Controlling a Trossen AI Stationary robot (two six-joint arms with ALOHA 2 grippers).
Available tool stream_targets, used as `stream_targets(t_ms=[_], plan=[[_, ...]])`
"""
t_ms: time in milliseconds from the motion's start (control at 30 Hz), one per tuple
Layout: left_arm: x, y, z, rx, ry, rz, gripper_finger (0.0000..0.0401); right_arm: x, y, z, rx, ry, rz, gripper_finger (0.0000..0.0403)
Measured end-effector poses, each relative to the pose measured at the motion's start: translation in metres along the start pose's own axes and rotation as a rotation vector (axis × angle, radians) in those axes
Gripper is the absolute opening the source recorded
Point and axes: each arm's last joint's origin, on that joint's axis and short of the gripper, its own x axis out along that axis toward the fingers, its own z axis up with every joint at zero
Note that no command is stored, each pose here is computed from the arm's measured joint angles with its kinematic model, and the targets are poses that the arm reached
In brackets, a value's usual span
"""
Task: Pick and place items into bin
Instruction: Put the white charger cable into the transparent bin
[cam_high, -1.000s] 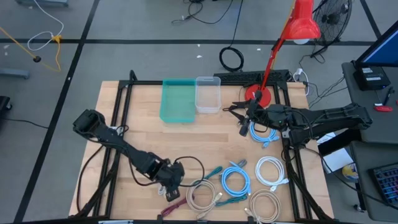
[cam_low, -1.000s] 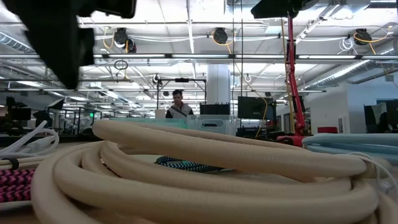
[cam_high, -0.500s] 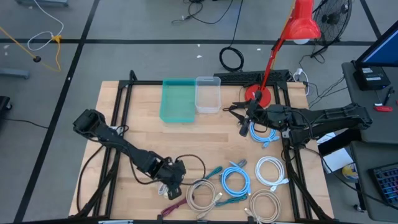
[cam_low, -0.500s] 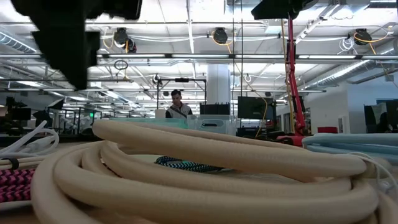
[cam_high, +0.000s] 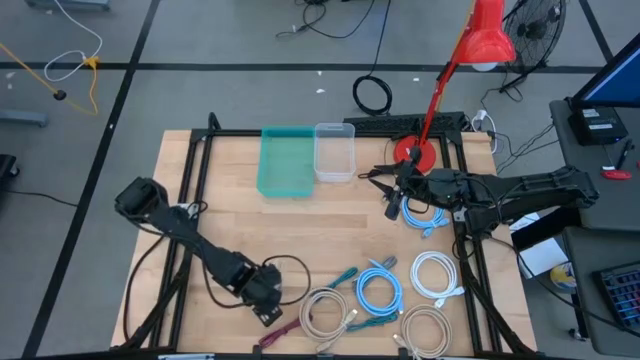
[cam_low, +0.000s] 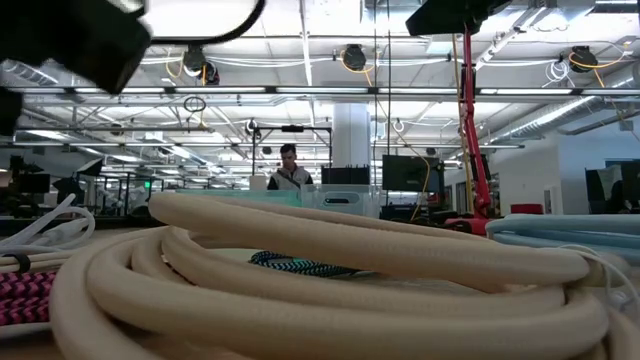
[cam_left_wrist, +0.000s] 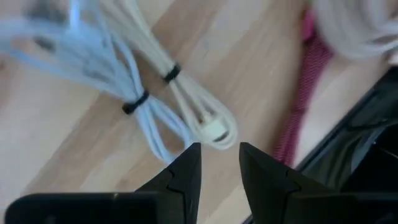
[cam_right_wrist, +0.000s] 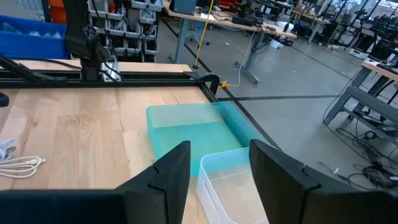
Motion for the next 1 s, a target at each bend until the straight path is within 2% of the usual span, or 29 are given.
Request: stream_targets(t_ms=[133,267,367,433,633,667,733,800,833,933,1000], plan=[[0.021,0.016,-0.007,-0.078,-0.054,-0.054,0.0113,0.0,0.0,0.0,0.0,0.0,0.0,0.0155],[0.025,0.024,-0.009,-0.147,-0.035,-0.035,0.0113,0.0,0.0,0.0,0.0,0.0,-0.001,0.0155],[0.024,0.02,-0.008,-0.119,-0.029,-0.071,0.0113,0.0,0.0,0.0,0.0,-0.001,-0.002,0.0155],[0.021,0.008,-0.007,-0.071,-0.037,-0.167,0.0113,0.0,0.0,0.0,0.0,-0.001,-0.003,0.0155],[0.005,-0.029,0.003,0.091,-0.129,-0.57,0.0113,0.0,0.0,0.0,0.001,-0.001,-0.003,0.0155],[0.002,-0.033,0.004,0.094,-0.141,-0.618,0.0113,0.0,0.0,0.0,0.0,-0.001,-0.003,0.0155],[0.0,-0.035,0.006,0.076,-0.151,-0.643,0.0113,0.0,0.0,0.0,0.0,-0.001,-0.003,0.0155],[0.005,-0.029,0.005,-0.024,-0.107,-0.572,0.0113,0.0,0.0,0.0,0.0,0.0,-0.003,0.0155],[0.008,-0.022,0.005,-0.094,-0.072,-0.485,0.0113,0.0,0.0,0.0,0.0,0.0,-0.003,0.0155],[0.008,0.003,-0.002,-0.253,0.009,-0.038,0.0113,0.0,0.0,0.0,0.0,-0.001,-0.003,0.0155],[-0.002,0.005,-0.004,-0.284,0.032,0.153,0.0113,0.0,0.0,0.0,0.001,-0.001,-0.003,0.0155]])
